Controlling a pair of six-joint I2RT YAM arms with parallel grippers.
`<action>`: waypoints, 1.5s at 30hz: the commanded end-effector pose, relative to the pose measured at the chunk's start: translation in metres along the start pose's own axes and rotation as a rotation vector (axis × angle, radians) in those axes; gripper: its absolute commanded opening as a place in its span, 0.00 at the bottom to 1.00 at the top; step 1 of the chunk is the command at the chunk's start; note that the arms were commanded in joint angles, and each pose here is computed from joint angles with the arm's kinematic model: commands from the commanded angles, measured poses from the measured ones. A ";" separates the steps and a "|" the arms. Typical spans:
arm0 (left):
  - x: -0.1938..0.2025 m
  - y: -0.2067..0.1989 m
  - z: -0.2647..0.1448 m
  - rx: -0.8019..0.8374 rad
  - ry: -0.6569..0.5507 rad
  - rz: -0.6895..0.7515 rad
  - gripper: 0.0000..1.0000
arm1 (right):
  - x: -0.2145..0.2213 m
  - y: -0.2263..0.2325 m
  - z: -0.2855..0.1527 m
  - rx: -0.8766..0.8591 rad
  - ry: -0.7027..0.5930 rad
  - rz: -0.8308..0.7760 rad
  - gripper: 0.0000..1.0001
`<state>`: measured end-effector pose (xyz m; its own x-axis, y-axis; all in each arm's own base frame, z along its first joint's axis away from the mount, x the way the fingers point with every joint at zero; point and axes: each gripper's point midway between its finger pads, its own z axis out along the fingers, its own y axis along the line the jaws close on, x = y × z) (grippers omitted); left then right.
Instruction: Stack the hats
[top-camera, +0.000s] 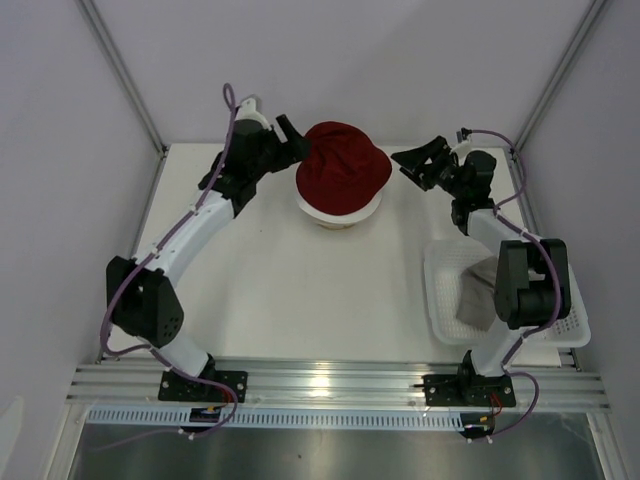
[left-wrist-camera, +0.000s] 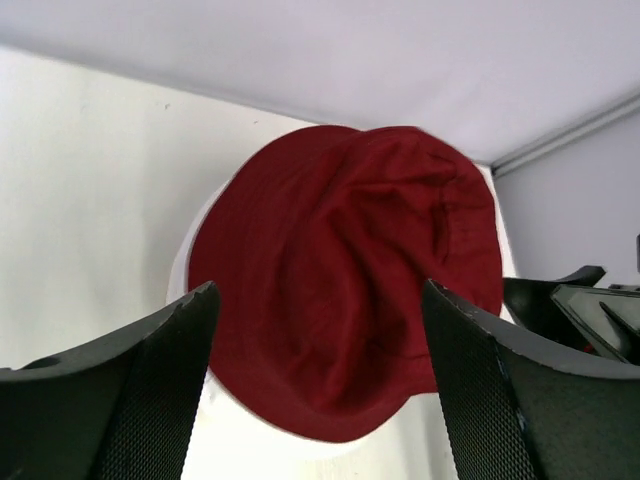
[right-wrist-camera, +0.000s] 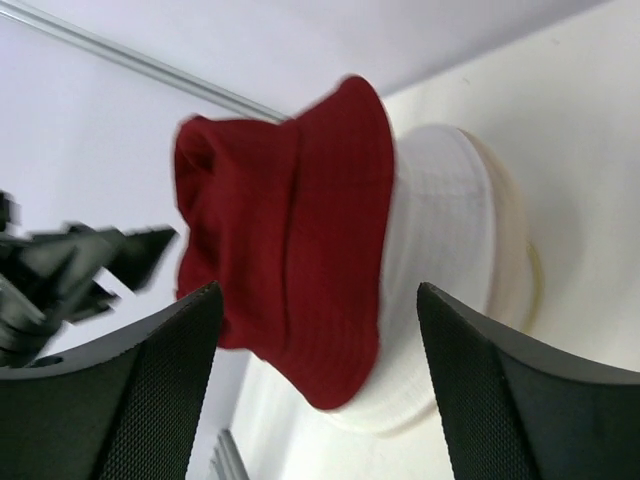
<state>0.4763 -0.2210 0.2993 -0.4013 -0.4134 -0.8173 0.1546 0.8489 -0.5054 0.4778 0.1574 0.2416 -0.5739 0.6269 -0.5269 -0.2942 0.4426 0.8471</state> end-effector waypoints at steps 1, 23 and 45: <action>-0.021 0.015 -0.019 0.020 -0.071 -0.243 0.83 | -0.017 0.022 0.019 -0.119 -0.091 0.042 0.80; 0.017 0.062 0.007 0.125 -0.047 -0.501 0.76 | 0.034 -0.035 0.051 -0.012 -0.037 0.172 0.00; 0.048 0.051 0.045 0.241 0.001 -0.598 0.49 | 0.050 -0.060 0.048 0.130 -0.006 0.091 0.00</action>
<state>0.4970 -0.1994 0.1873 -0.4912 -0.7970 -0.3514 -0.0058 0.4065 -0.9136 0.5019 0.1976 0.1612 -0.6056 0.6744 -0.4223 -0.1447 0.4285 0.8919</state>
